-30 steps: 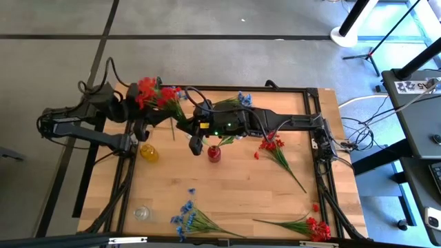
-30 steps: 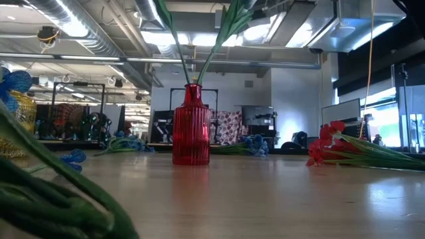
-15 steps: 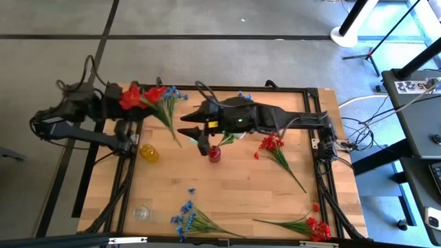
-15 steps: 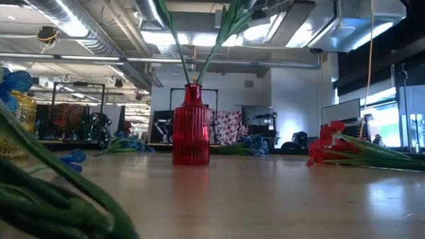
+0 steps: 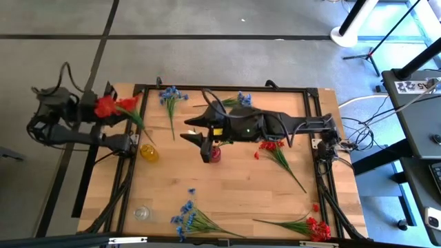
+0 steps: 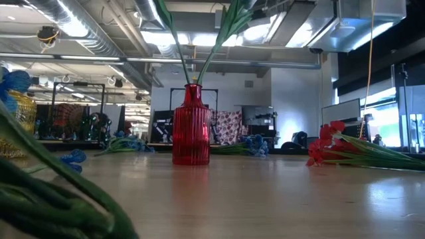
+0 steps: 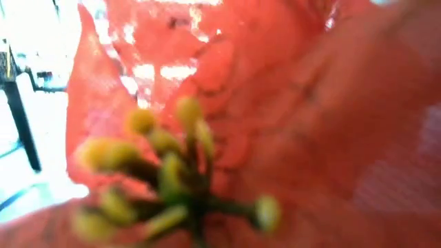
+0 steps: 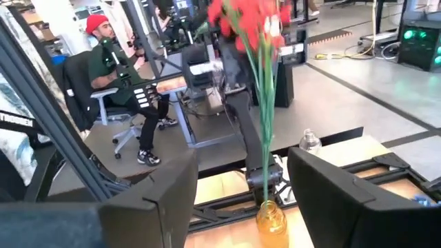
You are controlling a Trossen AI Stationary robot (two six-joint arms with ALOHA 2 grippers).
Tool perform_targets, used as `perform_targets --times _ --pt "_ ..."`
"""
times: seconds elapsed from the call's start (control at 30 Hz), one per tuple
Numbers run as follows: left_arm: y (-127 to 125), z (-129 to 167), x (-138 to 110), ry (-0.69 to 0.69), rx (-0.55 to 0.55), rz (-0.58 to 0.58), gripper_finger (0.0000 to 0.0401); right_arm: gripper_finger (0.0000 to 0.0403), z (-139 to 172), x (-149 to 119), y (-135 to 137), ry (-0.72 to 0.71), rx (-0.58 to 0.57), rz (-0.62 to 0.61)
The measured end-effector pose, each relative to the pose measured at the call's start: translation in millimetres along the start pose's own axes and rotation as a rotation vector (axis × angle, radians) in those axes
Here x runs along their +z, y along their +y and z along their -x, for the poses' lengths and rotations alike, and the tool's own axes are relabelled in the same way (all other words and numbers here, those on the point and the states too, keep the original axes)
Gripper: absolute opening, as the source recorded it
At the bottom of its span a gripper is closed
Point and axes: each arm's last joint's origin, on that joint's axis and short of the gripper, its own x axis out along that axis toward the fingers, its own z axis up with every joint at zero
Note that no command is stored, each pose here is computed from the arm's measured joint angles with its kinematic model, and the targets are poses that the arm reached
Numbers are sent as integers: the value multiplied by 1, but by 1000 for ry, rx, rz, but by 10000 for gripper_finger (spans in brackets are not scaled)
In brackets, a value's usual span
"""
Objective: Sort flowers into vase by color
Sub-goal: Put the top left red flowers into the yellow vase
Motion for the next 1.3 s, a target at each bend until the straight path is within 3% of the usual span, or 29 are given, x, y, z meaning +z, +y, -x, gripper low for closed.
perform_targets --times 0.13,0.4,0.9,1.13,1.3 --pt "2 16 -20 130 6 -23 9 225 7 -5 20 -21 -29 0" --pt "5 35 -32 138 47 -25 8 225 16 -11 42 -52 -114 -19" --pt "8 18 -78 175 92 32 8 225 18 -12 44 -60 -132 -43" --pt "7 16 -82 202 75 101 49 225 18 -12 44 -58 -135 -35" --pt "5 17 -86 278 16 226 90 225 18 -12 44 -59 -145 -2"
